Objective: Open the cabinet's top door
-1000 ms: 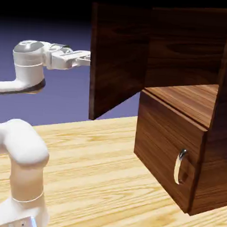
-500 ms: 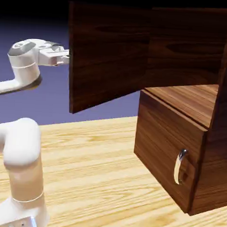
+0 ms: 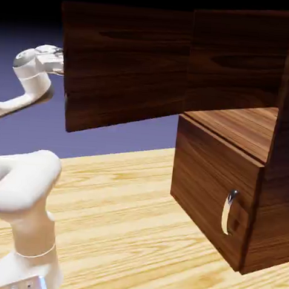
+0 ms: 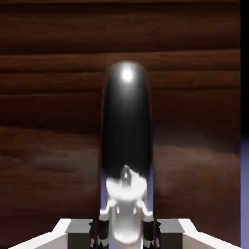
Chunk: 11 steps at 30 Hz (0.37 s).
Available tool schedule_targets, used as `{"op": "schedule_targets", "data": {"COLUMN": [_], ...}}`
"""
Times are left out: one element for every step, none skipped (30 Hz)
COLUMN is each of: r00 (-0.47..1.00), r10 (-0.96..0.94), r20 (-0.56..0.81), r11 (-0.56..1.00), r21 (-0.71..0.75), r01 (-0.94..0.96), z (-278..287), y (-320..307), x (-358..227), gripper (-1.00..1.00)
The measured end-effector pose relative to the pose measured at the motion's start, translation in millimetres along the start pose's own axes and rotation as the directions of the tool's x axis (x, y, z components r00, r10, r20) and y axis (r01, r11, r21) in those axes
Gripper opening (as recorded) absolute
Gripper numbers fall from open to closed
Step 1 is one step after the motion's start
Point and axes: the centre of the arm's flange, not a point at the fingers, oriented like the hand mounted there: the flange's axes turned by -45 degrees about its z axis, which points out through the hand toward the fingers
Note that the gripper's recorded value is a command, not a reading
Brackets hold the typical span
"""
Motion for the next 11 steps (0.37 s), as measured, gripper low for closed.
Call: {"op": "schedule_targets", "data": {"r00": [1.0, 1.0, 1.0, 1.0, 1.0, 1.0, 1.0, 1.0, 1.0, 1.0, 1.0], "r10": [0.0, 0.0, 0.0, 0.001, 0.001, 0.0, 0.0, 0.0, 0.0, 0.0, 0.0], "r20": [0.0, 0.0, -0.001, -0.001, -0.001, -0.001, 0.0, -0.001, -0.001, -0.001, -0.001], "r11": [1.0, 0.999, 0.999, 0.997, 0.996, 0.995, 0.993, 0.991, 0.988, 0.986, 0.984], "r21": [-0.018, -0.036, -0.054, -0.071, -0.088, -0.104, -0.12, -0.136, -0.151, -0.166, -0.18], "r01": [0.0, 0.0, -0.001, -0.001, -0.001, 0.0, 0.0, 0.0, 0.0, 0.0, 0.0], "z": [-7.7, -15.3, -22.6, -29.8, -36.7, -43.5, -50.0, -56.4, -62.6, -68.6, -74.4], "y": [-2.8, -5.6, -8.5, -11.5, -14.6, -17.6, -20.7, -23.9, -27.1, -30.3, -33.5], "x": [0.0, 0.0, -0.1, -0.1, -0.1, -0.1, -0.1, -0.1, -0.1, -0.1, -0.1], "gripper": [-1.0, -1.0, -1.0, -1.0, -1.0, -1.0, -1.0, -1.0, -1.0, -1.0, -1.0]}}
